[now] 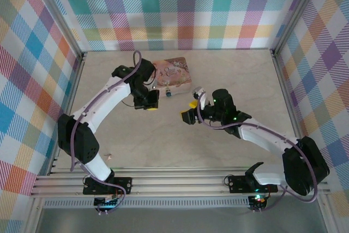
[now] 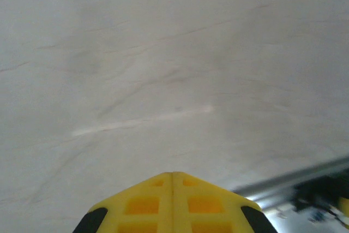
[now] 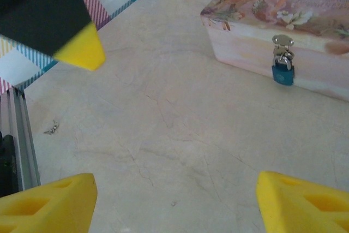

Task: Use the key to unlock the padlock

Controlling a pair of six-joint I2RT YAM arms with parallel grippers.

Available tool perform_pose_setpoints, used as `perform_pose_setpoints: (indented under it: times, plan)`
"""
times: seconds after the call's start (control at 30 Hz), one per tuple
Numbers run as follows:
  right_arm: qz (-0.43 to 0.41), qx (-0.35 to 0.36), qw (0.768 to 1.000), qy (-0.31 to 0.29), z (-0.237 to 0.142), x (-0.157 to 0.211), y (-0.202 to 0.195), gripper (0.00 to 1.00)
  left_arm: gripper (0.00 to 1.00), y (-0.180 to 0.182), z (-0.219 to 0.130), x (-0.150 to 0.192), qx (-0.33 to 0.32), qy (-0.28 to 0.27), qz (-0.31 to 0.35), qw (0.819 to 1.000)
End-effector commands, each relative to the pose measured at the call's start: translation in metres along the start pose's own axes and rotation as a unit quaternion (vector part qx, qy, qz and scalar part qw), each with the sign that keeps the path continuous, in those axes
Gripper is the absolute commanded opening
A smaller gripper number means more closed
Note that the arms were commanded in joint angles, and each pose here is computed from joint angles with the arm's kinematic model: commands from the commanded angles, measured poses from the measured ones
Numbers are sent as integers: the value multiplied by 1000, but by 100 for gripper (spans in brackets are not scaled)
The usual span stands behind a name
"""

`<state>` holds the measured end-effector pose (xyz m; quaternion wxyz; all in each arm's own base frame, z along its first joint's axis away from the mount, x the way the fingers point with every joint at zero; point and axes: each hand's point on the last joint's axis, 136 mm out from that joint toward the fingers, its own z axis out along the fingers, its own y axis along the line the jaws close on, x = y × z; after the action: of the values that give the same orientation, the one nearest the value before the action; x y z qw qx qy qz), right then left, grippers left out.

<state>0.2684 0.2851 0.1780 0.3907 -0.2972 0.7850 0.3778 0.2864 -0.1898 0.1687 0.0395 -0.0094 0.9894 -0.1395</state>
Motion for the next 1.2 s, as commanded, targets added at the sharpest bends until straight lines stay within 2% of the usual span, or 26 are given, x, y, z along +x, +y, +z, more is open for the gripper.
perform_pose_setpoints:
  times: [0.0,0.03,0.17,0.3,0.4,0.53,0.67,0.83,0.93,1.07,1.17]
  plan:
    - [39,-1,999,20,7,-2,6,77,11,68,8,22,-127,16,-64,990]
    - [49,0,998,27,10,1,6,77,15,82,11,29,-143,22,-82,986]
    - [85,-4,995,48,21,8,7,77,48,140,16,68,-183,35,-170,968]
    - [107,-8,992,73,35,13,8,77,58,187,13,103,-195,22,-267,944]
    - [118,-18,989,92,45,14,11,78,63,201,13,123,-184,13,-317,930]
    - [126,-27,986,105,55,14,12,78,62,206,16,137,-180,19,-350,919]
    - [129,-36,985,110,60,14,13,78,53,210,23,150,-185,26,-389,902]
    - [126,-32,985,115,61,17,11,78,48,219,23,161,-199,-1,-443,874]
    - [121,-30,985,117,61,19,10,78,48,221,38,171,-180,-16,-487,855]
    - [117,-28,985,121,60,22,9,79,42,220,54,169,-145,-45,-517,843]
    - [116,-25,985,124,59,25,8,79,41,223,56,167,-150,-48,-513,844]
